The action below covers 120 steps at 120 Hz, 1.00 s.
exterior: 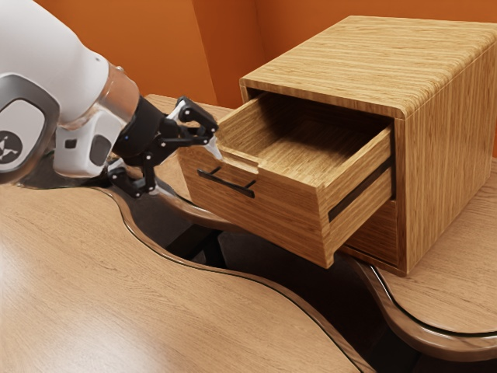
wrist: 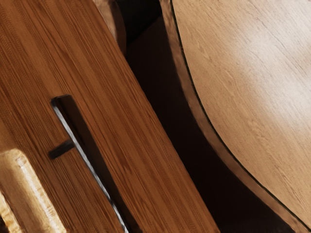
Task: Pull the drawer handle with one arm to open the drawer
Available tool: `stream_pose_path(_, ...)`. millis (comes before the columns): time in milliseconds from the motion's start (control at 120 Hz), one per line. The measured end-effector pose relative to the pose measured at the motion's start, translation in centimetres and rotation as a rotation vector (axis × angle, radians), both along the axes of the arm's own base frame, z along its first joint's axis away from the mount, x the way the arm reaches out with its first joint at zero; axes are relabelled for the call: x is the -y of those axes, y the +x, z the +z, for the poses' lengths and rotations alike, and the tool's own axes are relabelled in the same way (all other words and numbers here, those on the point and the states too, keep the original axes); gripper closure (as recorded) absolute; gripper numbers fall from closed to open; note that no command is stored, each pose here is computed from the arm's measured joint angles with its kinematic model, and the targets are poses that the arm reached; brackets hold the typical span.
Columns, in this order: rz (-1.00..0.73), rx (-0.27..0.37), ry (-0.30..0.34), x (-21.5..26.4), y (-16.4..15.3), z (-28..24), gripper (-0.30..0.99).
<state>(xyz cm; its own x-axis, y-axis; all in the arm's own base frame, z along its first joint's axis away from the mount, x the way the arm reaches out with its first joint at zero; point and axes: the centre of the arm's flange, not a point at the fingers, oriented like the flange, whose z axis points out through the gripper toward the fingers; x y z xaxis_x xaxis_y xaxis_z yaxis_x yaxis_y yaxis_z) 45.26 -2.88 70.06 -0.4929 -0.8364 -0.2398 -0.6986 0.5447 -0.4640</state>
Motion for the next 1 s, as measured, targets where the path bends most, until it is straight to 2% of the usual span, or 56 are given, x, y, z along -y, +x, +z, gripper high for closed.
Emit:
stream_pose_path(100,0.038,0.046,-0.023,-0.4,-1.8,6.9,0.02)
stream_pose_path(175,0.107,0.018,-0.042,-1.4,-2.4,9.6,0.01)
stream_pose_path(250,0.195,-0.044,-0.049,-1.9,-1.8,10.9,0.01)
stream_pose_path(383,0.438,-0.215,-0.077,-4.1,-1.4,9.5,0.00)
stream_pose_path(475,0.596,-0.324,-0.090,-5.6,-0.7,7.4,0.00)
stream_pose_path(617,0.774,-0.447,-0.079,-6.0,1.6,3.6,0.00)
stream_pose_path(750,0.885,-0.481,-0.090,-6.1,1.7,2.9,0.00)
stream_pose_path(1000,1.024,-0.485,-0.124,-6.1,1.1,3.0,0.00)
